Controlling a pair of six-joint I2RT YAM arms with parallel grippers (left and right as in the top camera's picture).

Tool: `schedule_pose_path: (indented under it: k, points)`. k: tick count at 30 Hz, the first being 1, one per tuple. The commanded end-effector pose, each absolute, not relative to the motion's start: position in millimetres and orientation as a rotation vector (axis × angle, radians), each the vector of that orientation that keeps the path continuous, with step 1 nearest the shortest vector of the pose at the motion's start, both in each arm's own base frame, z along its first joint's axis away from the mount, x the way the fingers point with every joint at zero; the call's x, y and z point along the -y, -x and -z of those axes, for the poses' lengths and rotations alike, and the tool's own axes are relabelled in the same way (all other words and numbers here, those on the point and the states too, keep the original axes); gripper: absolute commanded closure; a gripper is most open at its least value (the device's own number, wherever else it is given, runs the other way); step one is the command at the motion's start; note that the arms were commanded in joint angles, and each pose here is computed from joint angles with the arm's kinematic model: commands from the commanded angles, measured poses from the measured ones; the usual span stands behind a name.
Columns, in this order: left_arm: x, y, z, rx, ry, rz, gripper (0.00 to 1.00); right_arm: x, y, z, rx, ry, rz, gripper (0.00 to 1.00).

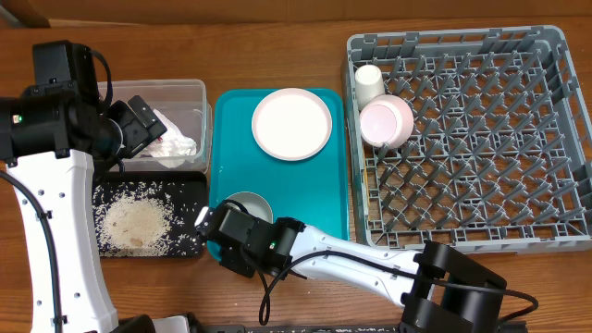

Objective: Sort waste into correct bins and load items into the dishwasher
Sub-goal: 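Close the right gripper on the white bowl rim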

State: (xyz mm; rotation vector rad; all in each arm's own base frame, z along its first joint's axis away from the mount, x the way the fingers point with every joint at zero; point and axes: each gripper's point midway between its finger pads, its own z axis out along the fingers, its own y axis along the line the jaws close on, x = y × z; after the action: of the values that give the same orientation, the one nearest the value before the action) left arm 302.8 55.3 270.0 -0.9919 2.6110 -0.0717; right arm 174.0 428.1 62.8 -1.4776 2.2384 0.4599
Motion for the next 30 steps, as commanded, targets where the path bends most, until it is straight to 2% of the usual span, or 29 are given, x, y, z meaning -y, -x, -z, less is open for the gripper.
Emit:
schedule_pose_path:
  k: [1,7,27,30]
  points:
    - [-58.8,-304.7,-273.7,-2.593,0.998,0.061,0.0,-426.7,-172.9,-55.5,-2.245,1.492,-0.441,0.77]
    - [-58.8,-304.8,-273.8,-2.592,0.998,0.061,0.0,-425.4,-170.8,-53.4,-2.255,1.501,-0.442,0.82]
    - [-58.8,-304.8,-273.8,-2.592,0.998,0.061,0.0,-411.2,-168.3,-35.6,-2.257,1.61,-0.35,0.83]
    - [-58.8,-304.8,-273.8,-2.592,0.998,0.061,0.0,-409.7,-167.7,-34.5,-2.264,1.614,-0.344,0.9]
